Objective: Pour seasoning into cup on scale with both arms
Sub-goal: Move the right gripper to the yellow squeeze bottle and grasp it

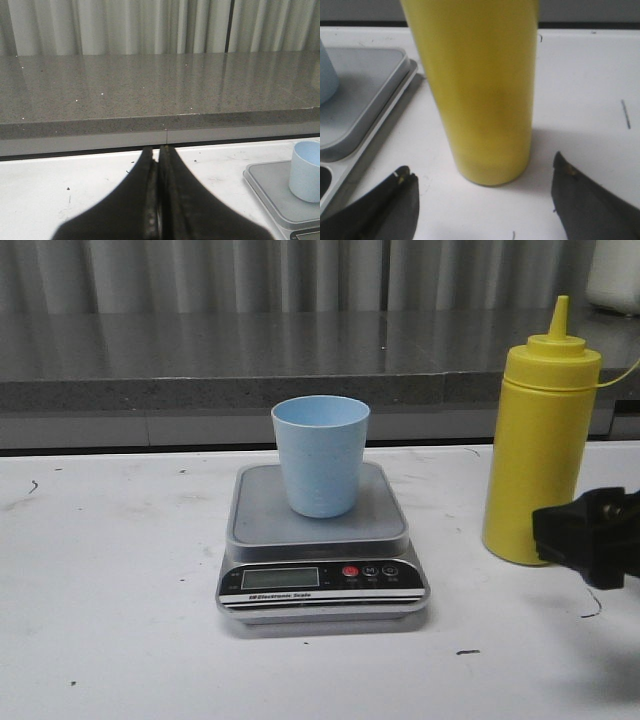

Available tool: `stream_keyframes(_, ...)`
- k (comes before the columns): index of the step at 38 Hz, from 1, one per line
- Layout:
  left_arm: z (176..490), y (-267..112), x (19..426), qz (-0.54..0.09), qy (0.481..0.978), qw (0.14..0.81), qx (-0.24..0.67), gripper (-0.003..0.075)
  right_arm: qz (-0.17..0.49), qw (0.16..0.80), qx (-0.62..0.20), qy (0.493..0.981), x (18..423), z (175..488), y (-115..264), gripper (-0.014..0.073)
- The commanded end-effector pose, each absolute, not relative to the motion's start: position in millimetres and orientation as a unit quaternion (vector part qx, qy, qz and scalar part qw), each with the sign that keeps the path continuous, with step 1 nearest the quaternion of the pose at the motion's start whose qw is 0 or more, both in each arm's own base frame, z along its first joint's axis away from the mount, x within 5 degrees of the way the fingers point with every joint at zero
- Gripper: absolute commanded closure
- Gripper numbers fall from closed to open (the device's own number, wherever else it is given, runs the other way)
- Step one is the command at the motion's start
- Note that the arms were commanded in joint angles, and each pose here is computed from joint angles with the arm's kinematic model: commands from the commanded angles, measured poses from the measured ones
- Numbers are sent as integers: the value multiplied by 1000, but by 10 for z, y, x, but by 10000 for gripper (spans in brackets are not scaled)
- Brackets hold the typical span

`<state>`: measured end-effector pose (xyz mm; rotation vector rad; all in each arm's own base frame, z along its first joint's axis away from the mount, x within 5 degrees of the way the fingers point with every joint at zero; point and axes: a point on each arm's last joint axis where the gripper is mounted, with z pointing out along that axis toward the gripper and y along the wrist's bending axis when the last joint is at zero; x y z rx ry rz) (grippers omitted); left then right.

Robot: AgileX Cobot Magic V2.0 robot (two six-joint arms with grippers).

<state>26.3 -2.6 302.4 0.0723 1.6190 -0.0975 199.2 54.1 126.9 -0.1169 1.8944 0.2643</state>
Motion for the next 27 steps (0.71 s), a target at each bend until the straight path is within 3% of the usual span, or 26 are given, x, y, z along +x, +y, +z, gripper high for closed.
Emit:
stream_keyframes(1, 3161, -29, 263, -52, 693, 719, 26, 740, 138, 637, -57, 756, 2068, 1399, 598, 32)
stream_keyframes(27, 3147, -30, 268, -52, 695, 717, 26, 740, 125, 661, -26, 739, 2332, 1453, 611, 32)
